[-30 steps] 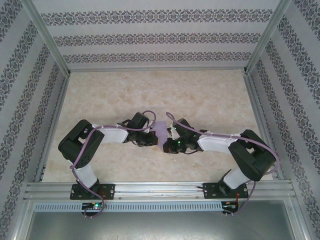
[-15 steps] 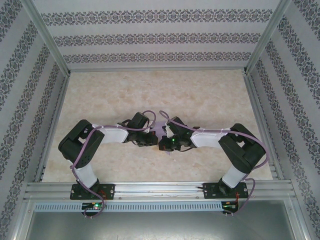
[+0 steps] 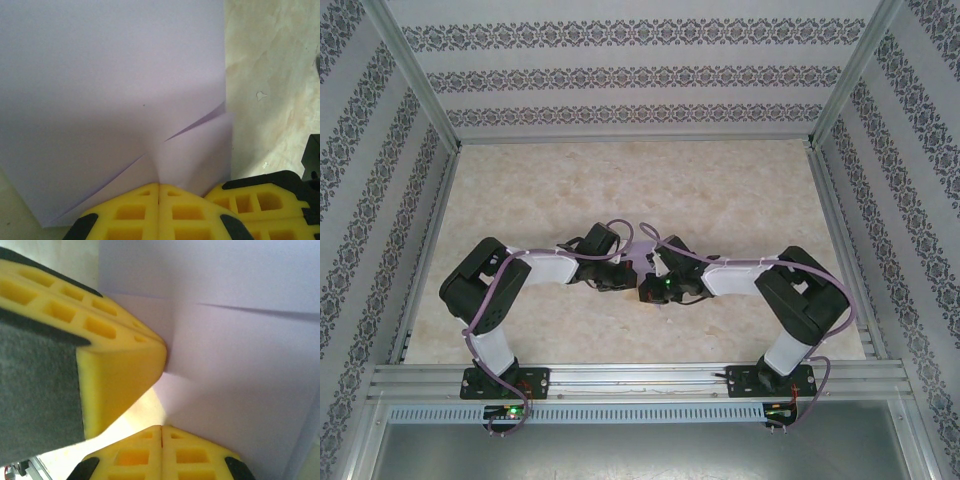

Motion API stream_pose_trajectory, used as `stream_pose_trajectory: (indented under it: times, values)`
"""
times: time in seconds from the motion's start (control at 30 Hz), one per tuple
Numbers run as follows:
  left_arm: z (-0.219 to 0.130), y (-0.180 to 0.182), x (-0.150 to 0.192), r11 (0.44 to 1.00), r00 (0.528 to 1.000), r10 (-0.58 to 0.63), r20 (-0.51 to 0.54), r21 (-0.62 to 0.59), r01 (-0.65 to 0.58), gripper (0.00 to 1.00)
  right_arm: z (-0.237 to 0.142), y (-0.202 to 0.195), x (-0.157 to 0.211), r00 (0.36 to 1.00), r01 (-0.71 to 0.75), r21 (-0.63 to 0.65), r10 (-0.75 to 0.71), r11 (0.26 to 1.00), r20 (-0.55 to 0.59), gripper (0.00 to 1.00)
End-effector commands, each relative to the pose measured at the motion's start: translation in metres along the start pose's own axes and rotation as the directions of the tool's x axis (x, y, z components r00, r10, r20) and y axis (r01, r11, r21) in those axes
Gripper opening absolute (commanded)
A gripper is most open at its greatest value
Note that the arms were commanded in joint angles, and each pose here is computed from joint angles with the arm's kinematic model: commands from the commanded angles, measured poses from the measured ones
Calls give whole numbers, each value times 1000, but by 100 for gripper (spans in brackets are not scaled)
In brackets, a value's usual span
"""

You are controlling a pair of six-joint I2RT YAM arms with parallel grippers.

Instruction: Fold a paper plane with a square sheet of paper (fold left side to right side)

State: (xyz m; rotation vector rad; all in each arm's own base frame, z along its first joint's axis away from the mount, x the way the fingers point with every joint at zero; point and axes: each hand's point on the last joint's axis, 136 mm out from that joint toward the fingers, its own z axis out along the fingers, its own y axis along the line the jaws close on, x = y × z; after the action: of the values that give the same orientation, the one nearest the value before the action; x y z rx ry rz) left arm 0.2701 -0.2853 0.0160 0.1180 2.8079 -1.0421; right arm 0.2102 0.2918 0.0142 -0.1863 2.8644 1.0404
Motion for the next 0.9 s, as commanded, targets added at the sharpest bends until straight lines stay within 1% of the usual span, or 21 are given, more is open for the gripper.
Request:
stream_pose_trajectory:
  times: [0.0,0.47,0.6,0.67,0.7,0.77,0.8,0.87]
  values:
    - [12,61,28,970,995,-77,-58,-234,61,0,-7,-35,26,996,-68,115,74,991,-46,0]
    - [14,59,23,971,995,-82,-53,-228,68,0,-44,-69,59,987,-132,153,145,979,-71,0]
    - [14,45,18,982,995,-96,-40,-166,88,0,-55,-62,53,991,-113,124,121,986,-59,0]
    - [12,32,12,989,995,-95,-27,-113,92,4,-64,-53,41,996,-84,93,87,992,-24,1]
    - [10,23,8,992,996,-92,-16,-83,91,7,-70,-46,33,998,-61,72,61,996,5,7]
    - [2,6,-3,996,997,-76,16,-35,76,11,-81,-40,18,998,-17,46,14,999,56,15]
    - [-3,-4,-10,998,998,-62,32,-14,63,14,-86,-38,9,996,4,39,-8,999,86,22]
    - [-13,-19,-21,999,998,-33,62,11,32,19,-95,-35,-6,990,50,28,-53,998,129,31]
